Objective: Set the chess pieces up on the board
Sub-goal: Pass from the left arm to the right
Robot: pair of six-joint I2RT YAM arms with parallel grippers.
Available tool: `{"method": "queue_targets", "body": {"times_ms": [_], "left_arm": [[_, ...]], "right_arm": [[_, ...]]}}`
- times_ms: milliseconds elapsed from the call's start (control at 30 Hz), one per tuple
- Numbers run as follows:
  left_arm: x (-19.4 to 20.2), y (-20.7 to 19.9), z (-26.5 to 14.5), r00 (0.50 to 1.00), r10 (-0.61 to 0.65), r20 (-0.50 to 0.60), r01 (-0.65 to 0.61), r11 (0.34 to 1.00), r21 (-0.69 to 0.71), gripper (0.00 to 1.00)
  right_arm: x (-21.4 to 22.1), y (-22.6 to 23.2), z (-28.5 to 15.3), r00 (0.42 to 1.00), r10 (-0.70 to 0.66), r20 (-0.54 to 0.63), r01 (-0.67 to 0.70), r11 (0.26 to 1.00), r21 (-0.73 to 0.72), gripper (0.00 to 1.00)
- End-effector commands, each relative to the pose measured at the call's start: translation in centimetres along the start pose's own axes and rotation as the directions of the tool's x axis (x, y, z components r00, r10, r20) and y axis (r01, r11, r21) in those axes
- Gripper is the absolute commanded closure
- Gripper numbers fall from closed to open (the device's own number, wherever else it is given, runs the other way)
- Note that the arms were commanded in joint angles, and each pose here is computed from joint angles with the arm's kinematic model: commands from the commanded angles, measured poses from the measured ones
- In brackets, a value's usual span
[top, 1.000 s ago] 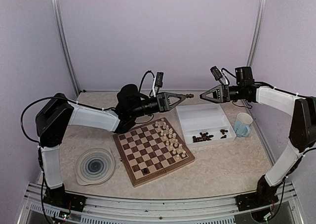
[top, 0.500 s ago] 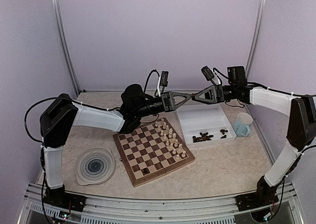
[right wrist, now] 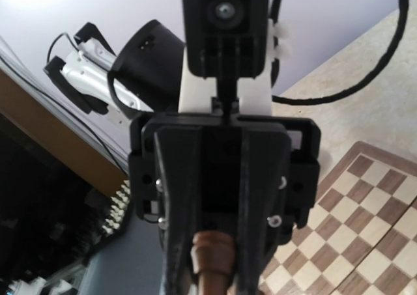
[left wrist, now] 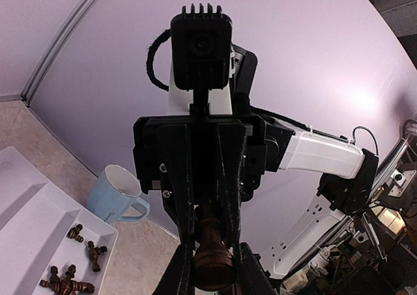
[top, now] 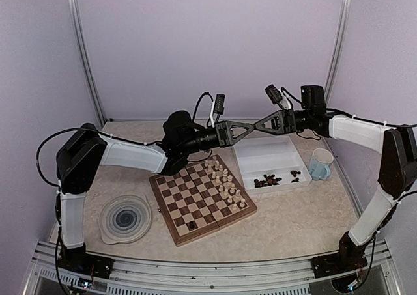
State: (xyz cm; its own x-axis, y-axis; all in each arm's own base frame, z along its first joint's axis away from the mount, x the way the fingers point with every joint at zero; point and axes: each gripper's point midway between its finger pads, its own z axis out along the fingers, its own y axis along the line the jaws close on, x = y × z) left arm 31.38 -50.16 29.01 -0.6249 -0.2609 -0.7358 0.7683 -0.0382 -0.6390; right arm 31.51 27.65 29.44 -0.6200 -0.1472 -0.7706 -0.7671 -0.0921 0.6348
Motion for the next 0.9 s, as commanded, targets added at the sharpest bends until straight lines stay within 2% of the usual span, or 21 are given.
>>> {"method": "queue_targets", "body": {"times_ms": [0, 67, 200, 300, 433, 567, 700, 867], "left_arm": [[0.2, 0.3, 0.5, 1.000, -0.002, -0.014, 0.002, 1.000, 0.001, 0.88], [0.2, 1.0, 0.4, 1.000, -0.009, -0.016, 0.008, 1.000, -0.029, 0.83], [-0.6, 3.2, -1.2, 1.000, 0.008, 0.001, -0.007, 0.990, -0.143, 0.55], [-2.8, 4.0, -3.9, 0.998, 0.052, 0.036, -0.042, 0.969, -0.244, 0.42], [-5.4, 4.2, -8.0, 0.989, 0.145, 0.024, -0.123, 0.910, -0.396, 0.37], [-8.5, 5.0, -13.6, 0.988, 0.156, 0.020, -0.118, 0.822, -0.557, 0.35], [-11.7, 6.4, -20.8, 0.983, 0.174, 0.060, -0.079, 0.693, -0.717, 0.35], [-15.5, 6.0, -29.4, 0.955, 0.277, 0.111, -0.057, 0.535, -0.843, 0.35]], "right_arm": [[0.1, 0.4, 0.4, 1.000, -0.025, -0.008, 0.025, 1.000, -0.019, 0.94], [-0.3, 0.2, 0.4, 0.999, -0.043, -0.009, 0.044, 0.999, 0.009, 0.98], [-1.7, -1.0, 0.1, 0.992, -0.124, -0.035, 0.128, 0.982, 0.138, 1.00], [-2.8, -2.5, -0.3, 0.973, -0.211, -0.092, 0.229, 0.935, 0.272, 1.00], [-2.7, -4.5, 0.4, 0.941, -0.257, -0.221, 0.329, 0.854, 0.404, 1.00], [-1.7, -5.1, 3.1, 0.877, -0.302, -0.374, 0.453, 0.780, 0.432, 1.00], [-0.4, -5.2, 6.6, 0.794, -0.346, -0.500, 0.566, 0.721, 0.400, 1.00], [2.1, -6.0, 10.8, 0.699, -0.353, -0.622, 0.643, 0.691, 0.330, 1.00]]}}
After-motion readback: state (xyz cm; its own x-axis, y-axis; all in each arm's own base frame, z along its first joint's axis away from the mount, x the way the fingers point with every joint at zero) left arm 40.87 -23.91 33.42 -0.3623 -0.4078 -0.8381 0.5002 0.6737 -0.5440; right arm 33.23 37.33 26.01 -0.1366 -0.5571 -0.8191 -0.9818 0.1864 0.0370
